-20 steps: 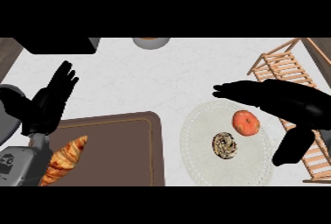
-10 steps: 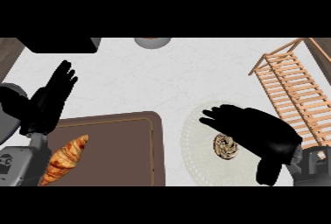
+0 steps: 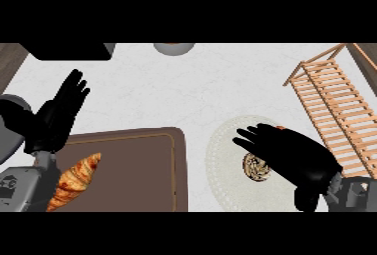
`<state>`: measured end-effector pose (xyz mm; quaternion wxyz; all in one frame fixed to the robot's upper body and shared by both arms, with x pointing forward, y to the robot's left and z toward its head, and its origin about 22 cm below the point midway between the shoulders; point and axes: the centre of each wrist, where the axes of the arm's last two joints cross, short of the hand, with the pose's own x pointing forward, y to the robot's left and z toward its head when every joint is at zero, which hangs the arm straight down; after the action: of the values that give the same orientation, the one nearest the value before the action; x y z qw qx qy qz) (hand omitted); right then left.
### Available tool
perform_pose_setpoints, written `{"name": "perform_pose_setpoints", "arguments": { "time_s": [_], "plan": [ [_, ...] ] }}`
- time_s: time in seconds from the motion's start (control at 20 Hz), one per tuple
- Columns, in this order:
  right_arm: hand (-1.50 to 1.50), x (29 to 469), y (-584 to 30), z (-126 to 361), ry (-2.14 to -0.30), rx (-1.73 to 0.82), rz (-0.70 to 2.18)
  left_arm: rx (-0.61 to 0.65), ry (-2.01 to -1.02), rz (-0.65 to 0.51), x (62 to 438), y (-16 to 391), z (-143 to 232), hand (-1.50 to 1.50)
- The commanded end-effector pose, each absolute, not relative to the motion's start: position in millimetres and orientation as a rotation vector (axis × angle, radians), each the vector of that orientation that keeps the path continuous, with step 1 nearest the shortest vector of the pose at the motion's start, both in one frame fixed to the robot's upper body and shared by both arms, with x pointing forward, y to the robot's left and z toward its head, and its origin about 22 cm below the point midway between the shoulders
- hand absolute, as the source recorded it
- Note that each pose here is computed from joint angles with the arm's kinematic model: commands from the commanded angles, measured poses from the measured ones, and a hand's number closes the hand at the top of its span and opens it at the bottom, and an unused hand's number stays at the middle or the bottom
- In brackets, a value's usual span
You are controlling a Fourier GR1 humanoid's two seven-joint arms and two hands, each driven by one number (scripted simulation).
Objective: Pick the cupcake from the placemat and place it in the tiered shelf
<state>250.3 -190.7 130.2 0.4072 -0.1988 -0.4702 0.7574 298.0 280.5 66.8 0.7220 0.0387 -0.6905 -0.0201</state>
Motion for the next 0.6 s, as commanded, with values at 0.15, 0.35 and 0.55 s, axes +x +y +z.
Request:
{"name": "perform_pose_setpoints", "arguments": {
  "time_s": [0.15,0.35,0.55],
  "plan": [
    [-1.50,241.0,-193.3,96.7,-1.144,-0.492,1.924,0.101,-1.540,-0.050,298.4,281.7,71.7,0.00],
    [-1.50,264.7,-181.8,108.4,-1.140,-0.494,1.910,0.080,-1.523,-0.051,301.4,274.5,82.3,0.00],
    [-1.50,241.3,-201.7,79.9,-1.183,-0.495,1.898,0.109,-1.536,-0.053,304.2,277.5,53.8,0.00]
  ]
}}
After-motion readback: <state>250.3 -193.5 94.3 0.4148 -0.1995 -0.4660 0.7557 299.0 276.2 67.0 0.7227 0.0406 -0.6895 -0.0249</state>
